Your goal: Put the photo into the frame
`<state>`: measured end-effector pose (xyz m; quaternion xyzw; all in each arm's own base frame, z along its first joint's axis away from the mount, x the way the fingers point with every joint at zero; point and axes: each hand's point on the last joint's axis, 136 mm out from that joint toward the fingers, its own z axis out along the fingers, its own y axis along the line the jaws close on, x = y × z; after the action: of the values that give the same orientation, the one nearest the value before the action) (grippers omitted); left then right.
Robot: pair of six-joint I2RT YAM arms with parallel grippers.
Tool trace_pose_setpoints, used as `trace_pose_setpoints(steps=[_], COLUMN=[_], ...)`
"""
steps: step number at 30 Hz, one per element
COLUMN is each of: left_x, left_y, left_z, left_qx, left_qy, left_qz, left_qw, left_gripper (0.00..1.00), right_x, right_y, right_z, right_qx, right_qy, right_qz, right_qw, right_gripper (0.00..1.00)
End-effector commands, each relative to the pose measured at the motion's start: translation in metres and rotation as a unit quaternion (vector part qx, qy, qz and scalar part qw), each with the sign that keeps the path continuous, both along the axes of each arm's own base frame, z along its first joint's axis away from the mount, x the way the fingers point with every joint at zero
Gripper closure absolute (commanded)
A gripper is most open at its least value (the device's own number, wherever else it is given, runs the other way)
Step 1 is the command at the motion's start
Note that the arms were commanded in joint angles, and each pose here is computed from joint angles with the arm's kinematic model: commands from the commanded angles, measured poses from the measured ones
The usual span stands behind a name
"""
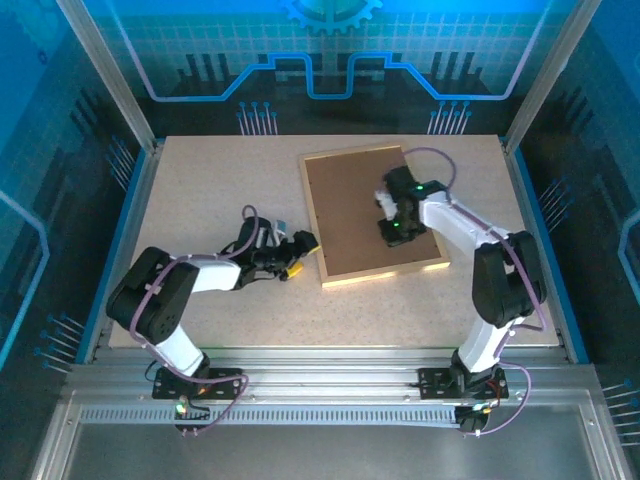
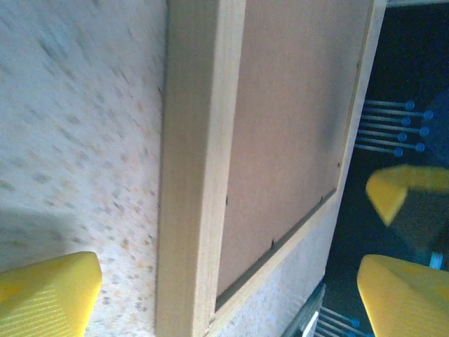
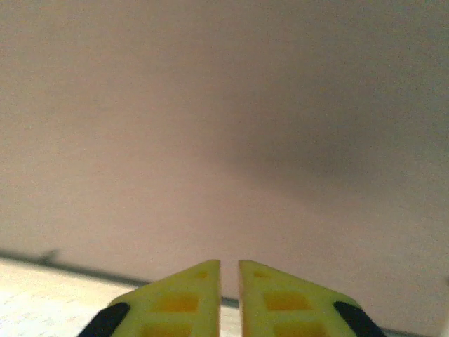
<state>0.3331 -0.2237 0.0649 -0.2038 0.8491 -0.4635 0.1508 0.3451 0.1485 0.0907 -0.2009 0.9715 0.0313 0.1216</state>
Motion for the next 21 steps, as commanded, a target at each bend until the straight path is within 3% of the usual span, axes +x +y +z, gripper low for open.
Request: trace_pose_setpoints(steps=[1, 6, 9, 14, 21], left_x=[0.0, 0.007, 0.01, 0.011, 0.009], left_y=[0.024, 0.051, 0.06, 0.063, 0.064], left_z=[0.004, 0.012, 0.018, 0.026, 0.024], left_qx=[0.026, 0.03, 0.033, 0.044, 0.04], left_qy=[-0.013, -0.017, -0.022, -0.031, -0.031], left_qz=[0.013, 0.039, 0.046, 0.049, 0.053], left_qw=[0.999, 0.999, 0.998, 0.997, 0.997], left_gripper=[0.02, 0.01, 0.01, 0.01, 0.01], right_x=[-0.02, -0.047, -0.059, -0.071, -0.082], right_y=[0.045, 0.093, 0.11, 0.125, 0.13], right_z=[0.013, -0.003, -0.012, -0.02, -0.032], right_qx=[0.006, -0.028, -0.02, -0.021, -0.01], right_qy=[0.004, 0.003, 0.017, -0.008, 0.012], right_qz=[0.106, 0.265, 0.325, 0.416, 0.472], right_qw=[0.994, 0.964, 0.945, 0.909, 0.881], right_gripper=[0.78, 0.55, 0.46, 0.42, 0.4])
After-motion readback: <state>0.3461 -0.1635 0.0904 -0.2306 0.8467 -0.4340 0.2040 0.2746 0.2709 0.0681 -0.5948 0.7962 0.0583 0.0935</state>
